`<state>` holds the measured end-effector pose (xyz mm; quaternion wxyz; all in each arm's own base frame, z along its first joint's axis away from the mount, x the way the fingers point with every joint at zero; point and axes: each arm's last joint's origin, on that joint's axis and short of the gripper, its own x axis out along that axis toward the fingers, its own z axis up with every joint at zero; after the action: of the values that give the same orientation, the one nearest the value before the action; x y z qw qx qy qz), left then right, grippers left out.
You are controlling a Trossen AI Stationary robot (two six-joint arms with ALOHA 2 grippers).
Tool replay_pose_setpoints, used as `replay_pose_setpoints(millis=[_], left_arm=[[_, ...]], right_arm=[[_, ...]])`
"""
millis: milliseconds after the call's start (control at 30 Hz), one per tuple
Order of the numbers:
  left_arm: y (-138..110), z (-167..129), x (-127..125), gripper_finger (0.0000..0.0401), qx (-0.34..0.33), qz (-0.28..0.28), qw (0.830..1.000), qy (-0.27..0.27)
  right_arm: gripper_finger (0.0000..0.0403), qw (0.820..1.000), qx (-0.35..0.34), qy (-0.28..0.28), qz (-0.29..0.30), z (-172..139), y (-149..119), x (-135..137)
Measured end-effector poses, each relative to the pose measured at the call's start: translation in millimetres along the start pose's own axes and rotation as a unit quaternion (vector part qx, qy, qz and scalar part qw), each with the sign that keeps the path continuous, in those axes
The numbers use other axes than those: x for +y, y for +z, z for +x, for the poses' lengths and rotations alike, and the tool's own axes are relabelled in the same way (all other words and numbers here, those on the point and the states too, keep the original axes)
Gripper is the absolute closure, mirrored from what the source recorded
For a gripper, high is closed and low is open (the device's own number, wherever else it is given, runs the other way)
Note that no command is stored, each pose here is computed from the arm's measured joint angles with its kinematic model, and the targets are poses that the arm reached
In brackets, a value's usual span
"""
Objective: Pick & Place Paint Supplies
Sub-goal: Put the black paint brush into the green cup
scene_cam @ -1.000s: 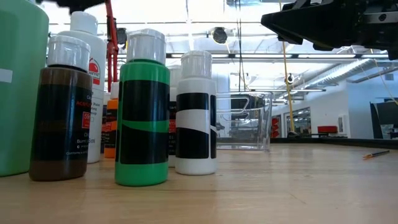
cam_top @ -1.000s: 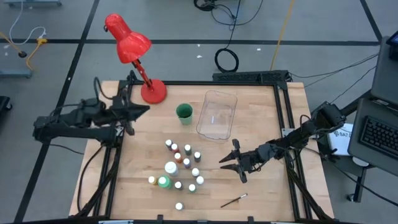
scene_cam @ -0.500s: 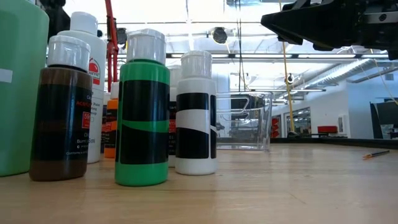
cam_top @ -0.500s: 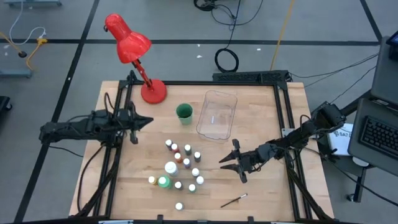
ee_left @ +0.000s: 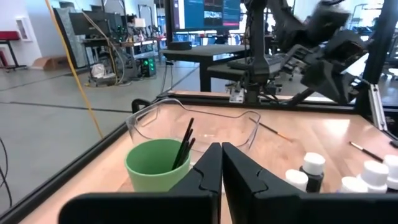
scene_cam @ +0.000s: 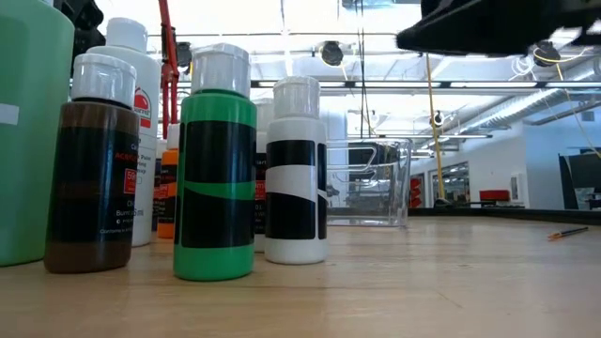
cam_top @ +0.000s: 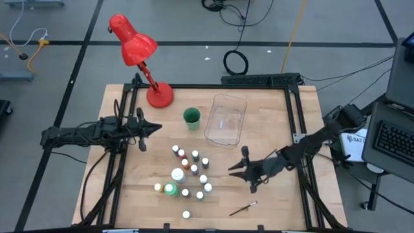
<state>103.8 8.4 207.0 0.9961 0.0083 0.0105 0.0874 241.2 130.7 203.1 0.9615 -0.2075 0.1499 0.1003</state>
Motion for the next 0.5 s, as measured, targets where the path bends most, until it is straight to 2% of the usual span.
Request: replay_pose_setpoints(millis=[133, 233, 300, 400, 500], left_arm=[[-0.3, 0.0, 0.0, 0.0392, 0.002, -0.005, 1.0, 0.0], [-0.5, 0.0, 0.0, 0.0399, 0.002, -0.02, 1.0, 0.0], [-1.0, 0.0, 0.0, 0.0399, 0.005, -0.026, 1.0, 0.0], [-1.0, 0.0, 0.0, 0.039, 0.005, -0.027, 1.0, 0.0], [-1.1, 0.0, 0.0, 0.0381, 0.005, -0.028, 1.0, 0.0]], right_arm=[[0.0328, 0.992, 0.105, 0.045, 0.053, -3.6, 28.3, 15.5], [0.0314, 0.979, 0.173, 0.06, 0.092, -2.8, 34.6, 31.2], [0.0297, 0.965, 0.211, 0.098, 0.117, -1.6, 31.5, 43.4], [0.0266, 0.937, 0.25, 0.158, 0.186, -2.5, 27.4, 60.5], [0.0234, 0.921, 0.264, 0.175, 0.228, -8.2, 28.5, 72.9]])
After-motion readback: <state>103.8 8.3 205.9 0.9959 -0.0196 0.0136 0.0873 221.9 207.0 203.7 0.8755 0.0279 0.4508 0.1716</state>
